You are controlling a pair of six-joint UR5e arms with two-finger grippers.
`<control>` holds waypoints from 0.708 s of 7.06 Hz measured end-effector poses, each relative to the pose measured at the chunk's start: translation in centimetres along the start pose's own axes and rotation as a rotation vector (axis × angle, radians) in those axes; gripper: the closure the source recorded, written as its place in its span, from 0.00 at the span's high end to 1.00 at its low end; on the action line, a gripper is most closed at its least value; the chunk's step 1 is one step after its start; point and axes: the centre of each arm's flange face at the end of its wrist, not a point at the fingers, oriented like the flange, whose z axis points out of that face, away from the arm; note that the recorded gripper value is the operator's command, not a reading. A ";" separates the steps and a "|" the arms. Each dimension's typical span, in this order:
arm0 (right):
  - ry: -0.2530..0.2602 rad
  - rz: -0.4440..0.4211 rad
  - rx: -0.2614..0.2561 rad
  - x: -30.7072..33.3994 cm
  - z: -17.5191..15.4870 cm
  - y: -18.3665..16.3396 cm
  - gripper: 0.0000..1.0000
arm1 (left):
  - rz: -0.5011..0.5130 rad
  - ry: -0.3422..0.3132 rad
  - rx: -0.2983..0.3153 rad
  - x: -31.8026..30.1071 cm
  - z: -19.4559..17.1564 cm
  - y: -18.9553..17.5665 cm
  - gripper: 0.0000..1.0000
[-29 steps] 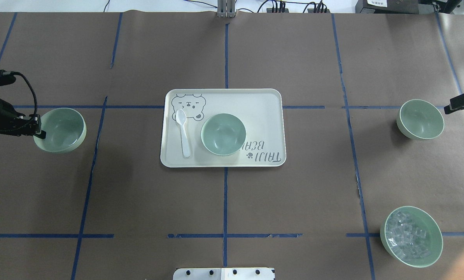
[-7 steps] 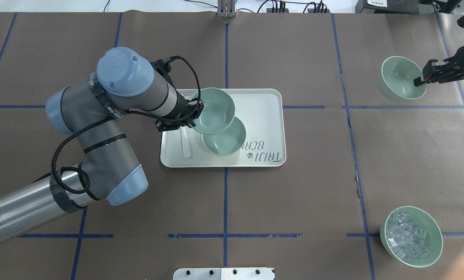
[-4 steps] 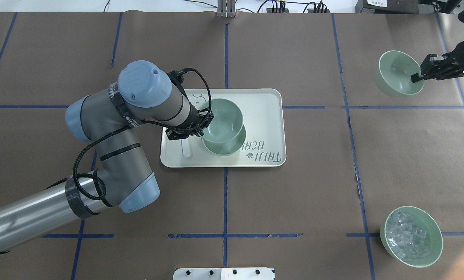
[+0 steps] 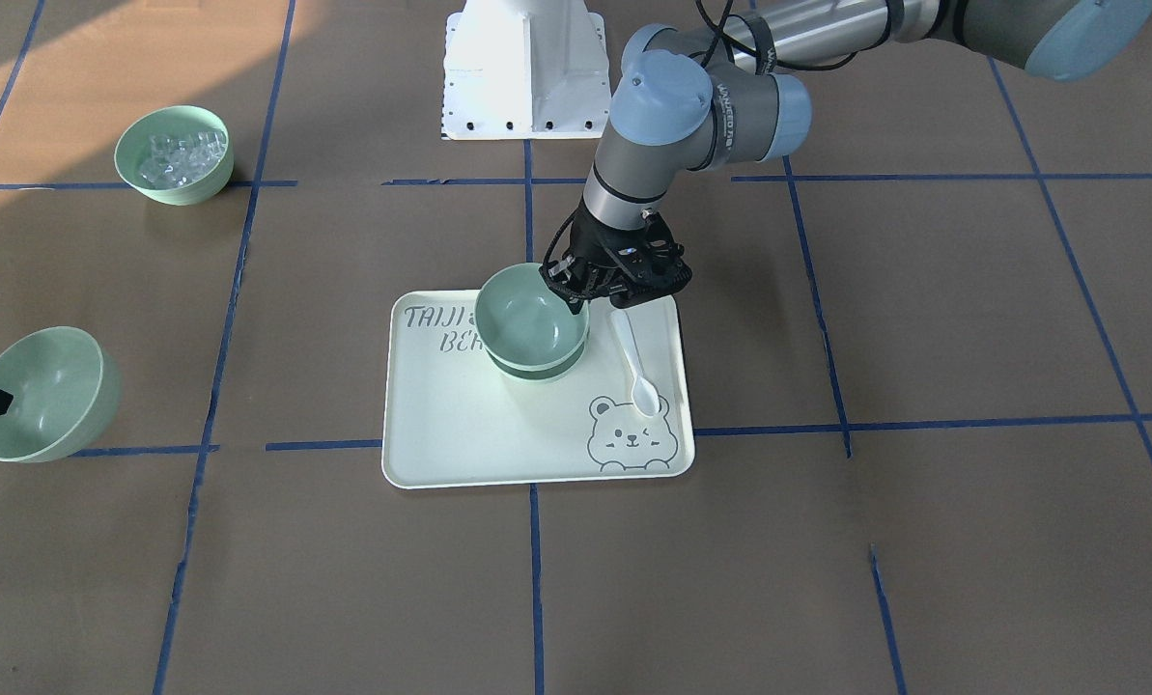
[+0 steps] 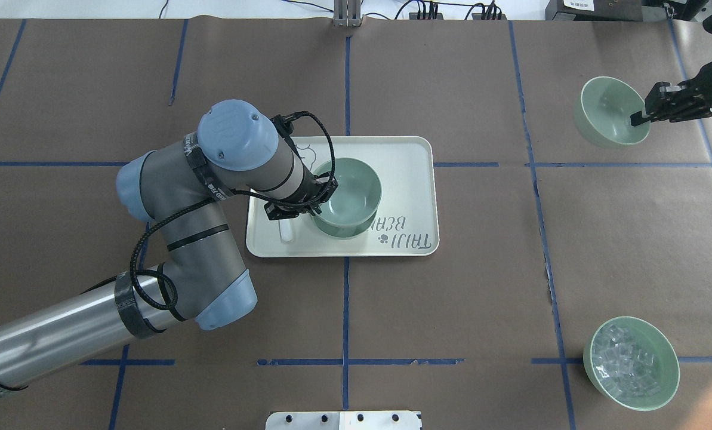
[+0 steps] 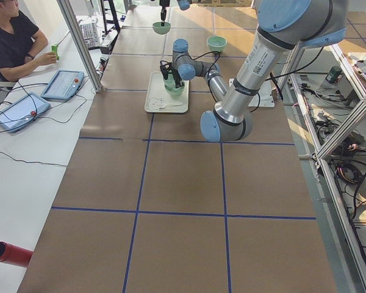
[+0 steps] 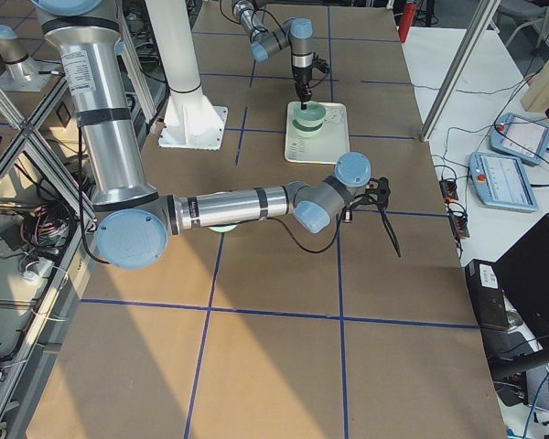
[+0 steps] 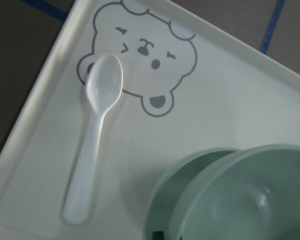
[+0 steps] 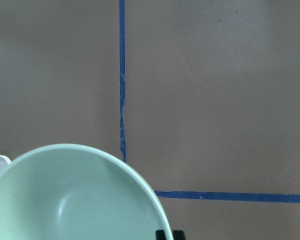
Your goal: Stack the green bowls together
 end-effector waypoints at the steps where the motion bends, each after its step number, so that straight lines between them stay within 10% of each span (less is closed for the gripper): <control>1: 0.000 -0.001 0.000 0.0 0.0 0.0 0.00 | -0.001 -0.005 -0.001 -0.1 0.3 0.0 1.00; 5: -0.011 0.004 0.006 -1.3 -0.2 -0.2 0.00 | 0.014 -0.008 0.039 -0.5 0.0 -1.0 1.00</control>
